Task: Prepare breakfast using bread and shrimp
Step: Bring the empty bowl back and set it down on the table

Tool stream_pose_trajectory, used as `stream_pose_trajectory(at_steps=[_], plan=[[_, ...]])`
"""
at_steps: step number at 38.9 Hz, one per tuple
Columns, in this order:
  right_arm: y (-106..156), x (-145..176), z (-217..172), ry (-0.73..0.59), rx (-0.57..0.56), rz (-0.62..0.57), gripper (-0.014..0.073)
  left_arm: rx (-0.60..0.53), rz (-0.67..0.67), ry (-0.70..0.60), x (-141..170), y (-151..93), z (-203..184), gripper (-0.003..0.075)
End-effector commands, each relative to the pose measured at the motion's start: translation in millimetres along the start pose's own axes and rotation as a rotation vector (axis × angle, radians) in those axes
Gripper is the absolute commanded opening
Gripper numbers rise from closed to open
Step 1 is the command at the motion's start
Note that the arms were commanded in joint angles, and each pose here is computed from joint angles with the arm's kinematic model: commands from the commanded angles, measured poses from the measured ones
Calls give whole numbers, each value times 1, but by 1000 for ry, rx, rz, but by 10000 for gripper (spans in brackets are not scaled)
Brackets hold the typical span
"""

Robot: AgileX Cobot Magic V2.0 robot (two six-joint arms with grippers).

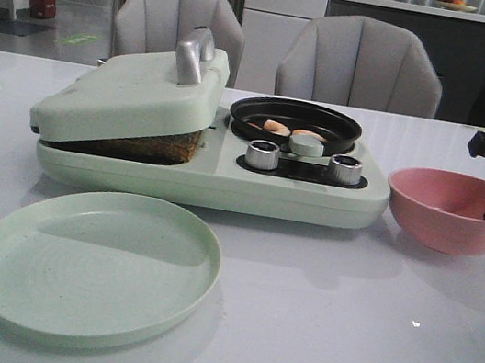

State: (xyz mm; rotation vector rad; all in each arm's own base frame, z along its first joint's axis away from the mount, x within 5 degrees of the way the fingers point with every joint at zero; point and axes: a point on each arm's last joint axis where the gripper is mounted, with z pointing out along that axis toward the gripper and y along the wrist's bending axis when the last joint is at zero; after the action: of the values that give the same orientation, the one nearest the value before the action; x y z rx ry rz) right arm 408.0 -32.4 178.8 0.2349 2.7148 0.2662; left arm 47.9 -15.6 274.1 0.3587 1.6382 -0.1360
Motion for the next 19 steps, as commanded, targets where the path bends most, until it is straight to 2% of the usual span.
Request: stream_pose_trajectory(at_steps=[1, 3, 7, 13, 19], plan=[[4, -16, -26, -118, -7, -11, 300, -2, -18, -95, -15, 1, -2, 112], [4, -17, -26, -121, -6, -12, 362, -2, -18, -95, -15, 1, -2, 112], [4, -19, -28, -127, 0, -35, 421, -2, -18, -95, -15, 1, -2, 112], [11, -28, -52, -155, -2, -151, 426, -2, -18, -95, -15, 1, -2, 112], [22, -31, -97, -260, -1, -217, 426, -2, -18, -95, -15, 1, -2, 112]])
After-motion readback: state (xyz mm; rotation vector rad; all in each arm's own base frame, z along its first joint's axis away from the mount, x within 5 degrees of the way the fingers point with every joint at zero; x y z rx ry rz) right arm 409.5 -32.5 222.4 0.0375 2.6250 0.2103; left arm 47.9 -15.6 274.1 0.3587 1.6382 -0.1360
